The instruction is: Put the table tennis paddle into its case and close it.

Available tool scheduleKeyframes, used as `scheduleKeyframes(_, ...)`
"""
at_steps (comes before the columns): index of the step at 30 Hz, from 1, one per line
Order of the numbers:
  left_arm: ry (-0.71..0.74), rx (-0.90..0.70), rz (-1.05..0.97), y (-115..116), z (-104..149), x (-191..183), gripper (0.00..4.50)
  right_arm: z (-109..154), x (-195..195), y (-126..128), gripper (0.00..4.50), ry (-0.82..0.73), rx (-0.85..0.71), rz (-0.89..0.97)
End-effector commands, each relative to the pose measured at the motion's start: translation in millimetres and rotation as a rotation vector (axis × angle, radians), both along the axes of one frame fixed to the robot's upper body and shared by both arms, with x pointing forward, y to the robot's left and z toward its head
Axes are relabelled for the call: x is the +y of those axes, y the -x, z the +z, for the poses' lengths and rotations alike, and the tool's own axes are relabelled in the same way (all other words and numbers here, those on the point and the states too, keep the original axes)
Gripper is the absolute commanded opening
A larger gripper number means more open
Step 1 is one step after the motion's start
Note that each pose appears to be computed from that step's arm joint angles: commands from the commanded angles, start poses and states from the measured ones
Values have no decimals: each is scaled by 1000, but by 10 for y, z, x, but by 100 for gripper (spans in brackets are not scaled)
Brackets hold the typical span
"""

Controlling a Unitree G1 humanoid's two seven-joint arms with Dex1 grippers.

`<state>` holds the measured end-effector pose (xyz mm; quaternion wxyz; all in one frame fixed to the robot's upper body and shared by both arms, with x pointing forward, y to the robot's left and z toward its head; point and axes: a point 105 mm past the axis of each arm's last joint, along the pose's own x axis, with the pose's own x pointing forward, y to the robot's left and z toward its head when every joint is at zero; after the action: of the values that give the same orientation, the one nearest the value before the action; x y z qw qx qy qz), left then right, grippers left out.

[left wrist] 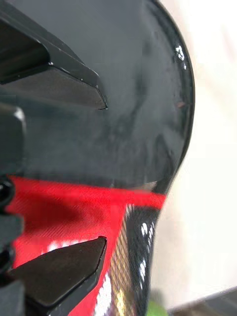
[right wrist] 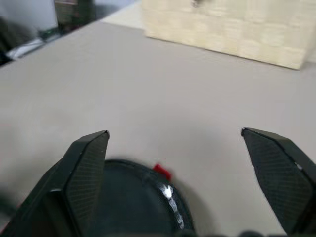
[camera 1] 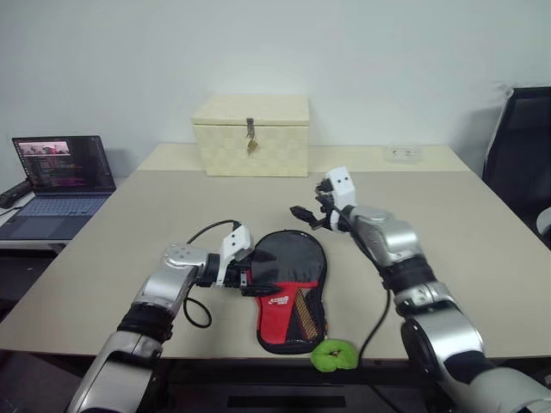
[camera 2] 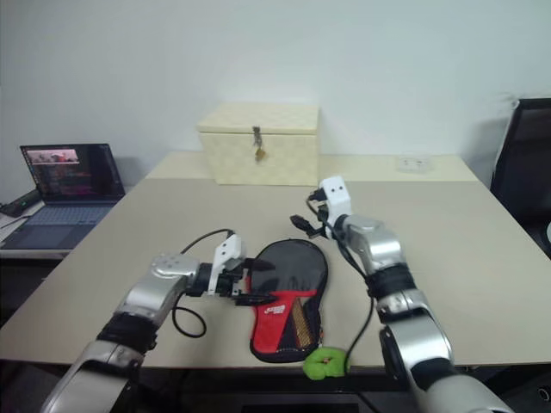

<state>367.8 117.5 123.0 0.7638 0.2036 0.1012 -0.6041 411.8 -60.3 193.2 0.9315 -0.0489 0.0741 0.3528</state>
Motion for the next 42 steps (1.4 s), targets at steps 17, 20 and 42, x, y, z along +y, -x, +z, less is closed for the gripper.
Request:
scheduleKeyframes(17, -100, 27, -101, -130, -275, -305, 450, -508, -382, 1966, 449, 356, 203, 531)
scheduleKeyframes(20, -99, 32, -101, -124, -288, -295, 450, -693, -372, 1866, 449, 379, 206, 492)
scheduleKeyframes(42, -94, 43, -83, -81, -343, -146, 450, -1006, -416, 1609, 191, 491, 169, 469)
